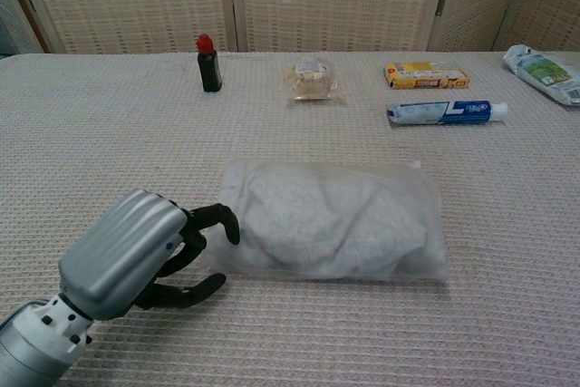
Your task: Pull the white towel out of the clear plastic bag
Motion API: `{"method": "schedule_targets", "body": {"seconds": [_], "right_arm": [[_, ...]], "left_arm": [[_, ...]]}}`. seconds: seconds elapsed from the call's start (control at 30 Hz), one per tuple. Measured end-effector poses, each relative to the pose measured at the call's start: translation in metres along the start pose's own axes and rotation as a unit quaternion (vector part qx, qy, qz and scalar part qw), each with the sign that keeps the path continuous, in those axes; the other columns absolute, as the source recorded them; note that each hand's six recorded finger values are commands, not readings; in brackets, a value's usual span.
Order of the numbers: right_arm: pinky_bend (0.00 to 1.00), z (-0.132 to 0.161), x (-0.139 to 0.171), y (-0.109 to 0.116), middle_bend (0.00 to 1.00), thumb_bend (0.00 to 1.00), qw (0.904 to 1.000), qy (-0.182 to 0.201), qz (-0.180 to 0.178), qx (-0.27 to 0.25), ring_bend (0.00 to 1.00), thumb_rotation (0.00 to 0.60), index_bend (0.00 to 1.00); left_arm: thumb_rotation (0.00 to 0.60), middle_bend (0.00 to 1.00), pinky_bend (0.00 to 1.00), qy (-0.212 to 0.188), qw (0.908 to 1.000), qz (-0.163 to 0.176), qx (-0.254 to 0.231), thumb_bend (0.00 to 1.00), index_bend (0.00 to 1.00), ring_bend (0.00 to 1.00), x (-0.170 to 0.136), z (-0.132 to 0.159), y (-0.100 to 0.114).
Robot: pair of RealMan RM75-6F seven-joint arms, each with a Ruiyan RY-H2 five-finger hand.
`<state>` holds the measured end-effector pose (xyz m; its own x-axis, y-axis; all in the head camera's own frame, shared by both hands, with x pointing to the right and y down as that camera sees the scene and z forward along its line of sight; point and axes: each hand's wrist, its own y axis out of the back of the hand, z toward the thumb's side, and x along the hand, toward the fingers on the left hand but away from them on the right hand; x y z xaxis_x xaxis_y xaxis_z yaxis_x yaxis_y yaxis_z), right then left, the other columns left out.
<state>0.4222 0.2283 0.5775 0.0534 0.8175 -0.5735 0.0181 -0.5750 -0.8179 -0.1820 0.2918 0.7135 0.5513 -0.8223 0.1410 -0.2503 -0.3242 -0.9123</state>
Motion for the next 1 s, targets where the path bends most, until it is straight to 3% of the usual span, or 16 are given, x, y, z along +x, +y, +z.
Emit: {"method": "schedule_targets", "body": {"seconds": [0.3, 0.6, 0.9, 0.97, 1.0], "right_arm": [[0.0, 0.003, 0.0, -0.003, 0.0, 0.02, 0.9998, 0.01, 0.015, -0.007, 0.0, 0.6, 0.0], [0.0, 0.008, 0.0, -0.008, 0.0, 0.02, 0.9991, 0.024, 0.033, -0.011, 0.0, 0.6, 0.0], [0.0, 0.018, -0.006, -0.015, 0.0, 0.08, 0.998, 0.048, 0.033, -0.026, 0.0, 0.6, 0.0], [0.0, 0.023, -0.01, -0.019, 0.0, 0.13, 0.9967, 0.062, 0.031, -0.043, 0.0, 0.6, 0.04], [0.0, 0.025, -0.013, -0.022, 0.0, 0.15, 0.9959, 0.068, 0.031, -0.051, 0.0, 0.6, 0.11]], "left_arm": [[0.6, 1.0, 1.0, 0.006, 1.0, 0.001, 0.004, 0.41, 0.55, 1.0, 0.004, -0.006, -0.004], [0.6, 1.0, 1.0, 0.011, 0.9999, 0.002, -0.004, 0.53, 0.71, 1.0, 0.008, -0.012, -0.006], [0.6, 1.0, 1.0, 0.0, 0.9997, 0.014, -0.022, 0.55, 0.78, 1.0, 0.008, -0.007, -0.002], [0.6, 1.0, 1.0, -0.006, 0.9996, 0.015, -0.023, 0.55, 0.79, 1.0, 0.008, -0.004, -0.001], [0.6, 1.0, 1.0, -0.008, 0.9996, 0.014, -0.023, 0.55, 0.79, 1.0, 0.008, -0.003, -0.001]]}}
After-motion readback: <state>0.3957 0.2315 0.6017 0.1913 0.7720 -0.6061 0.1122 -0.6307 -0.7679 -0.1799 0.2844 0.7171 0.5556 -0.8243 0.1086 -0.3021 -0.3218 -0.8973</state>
